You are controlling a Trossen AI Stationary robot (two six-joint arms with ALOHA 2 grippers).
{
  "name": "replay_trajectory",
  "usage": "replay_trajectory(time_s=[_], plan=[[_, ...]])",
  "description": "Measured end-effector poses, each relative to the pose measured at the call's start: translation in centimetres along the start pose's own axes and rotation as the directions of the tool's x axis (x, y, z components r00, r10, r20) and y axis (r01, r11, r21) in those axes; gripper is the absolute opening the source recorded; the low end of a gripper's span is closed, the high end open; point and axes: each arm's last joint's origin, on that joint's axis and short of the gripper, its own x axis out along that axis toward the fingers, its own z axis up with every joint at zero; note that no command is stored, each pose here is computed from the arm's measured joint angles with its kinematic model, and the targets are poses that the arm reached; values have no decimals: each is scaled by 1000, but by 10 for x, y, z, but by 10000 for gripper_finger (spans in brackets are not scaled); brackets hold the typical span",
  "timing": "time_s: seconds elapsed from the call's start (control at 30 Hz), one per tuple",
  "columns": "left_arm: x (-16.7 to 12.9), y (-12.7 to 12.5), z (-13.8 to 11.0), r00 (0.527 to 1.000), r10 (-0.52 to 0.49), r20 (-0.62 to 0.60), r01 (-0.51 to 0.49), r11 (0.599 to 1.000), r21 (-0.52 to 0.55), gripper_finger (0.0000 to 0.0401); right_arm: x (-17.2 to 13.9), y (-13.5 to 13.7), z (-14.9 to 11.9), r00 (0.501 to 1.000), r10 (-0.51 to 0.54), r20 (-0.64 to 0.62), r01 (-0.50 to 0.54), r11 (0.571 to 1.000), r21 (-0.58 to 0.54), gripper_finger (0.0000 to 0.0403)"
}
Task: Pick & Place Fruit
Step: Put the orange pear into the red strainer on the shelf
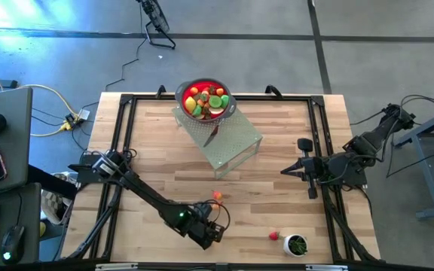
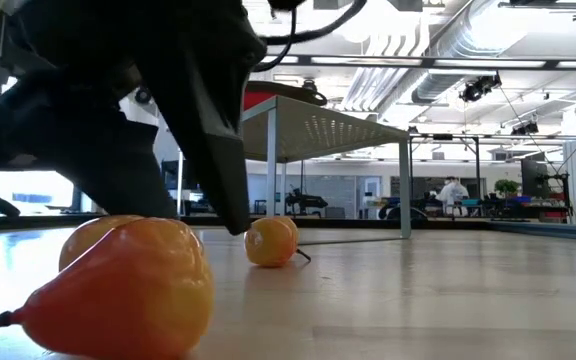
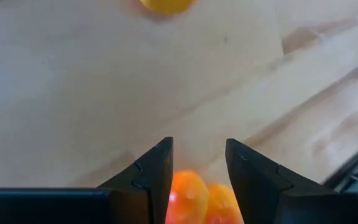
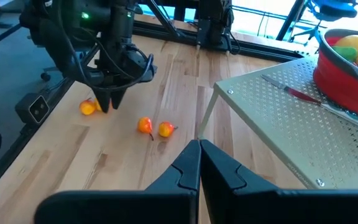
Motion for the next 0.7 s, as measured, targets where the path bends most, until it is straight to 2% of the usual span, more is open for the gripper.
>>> replay_trajectory(time_s=[0.1, 0.2, 0.3, 0.5, 0.7], plan=[[1, 1, 6, 1000, 17, 11, -17, 1000, -4, 143, 0, 0, 1, 1000, 1, 12, -1, 999, -35, 3], [3, 3, 17, 998, 59, 19, -61, 995, 84, 143, 0, 0, 2, 1000, 0, 24, 2, 997, -77, 3], [6, 4, 30, 992, 110, -63, -98, 982, 164, 143, 0, 0, 2, 1000, 0, 24, 2, 997, -83, 3], [6, 2, 54, 948, 124, -293, -69, 979, 193, 143, 0, 0, 2, 1000, 0, 23, 2, 996, -87, 3], [-6, -2, 59, 930, 99, -353, -24, 977, 212, 143, 0, 0, 2, 1000, 2, 22, 0, 996, -85, 2]])
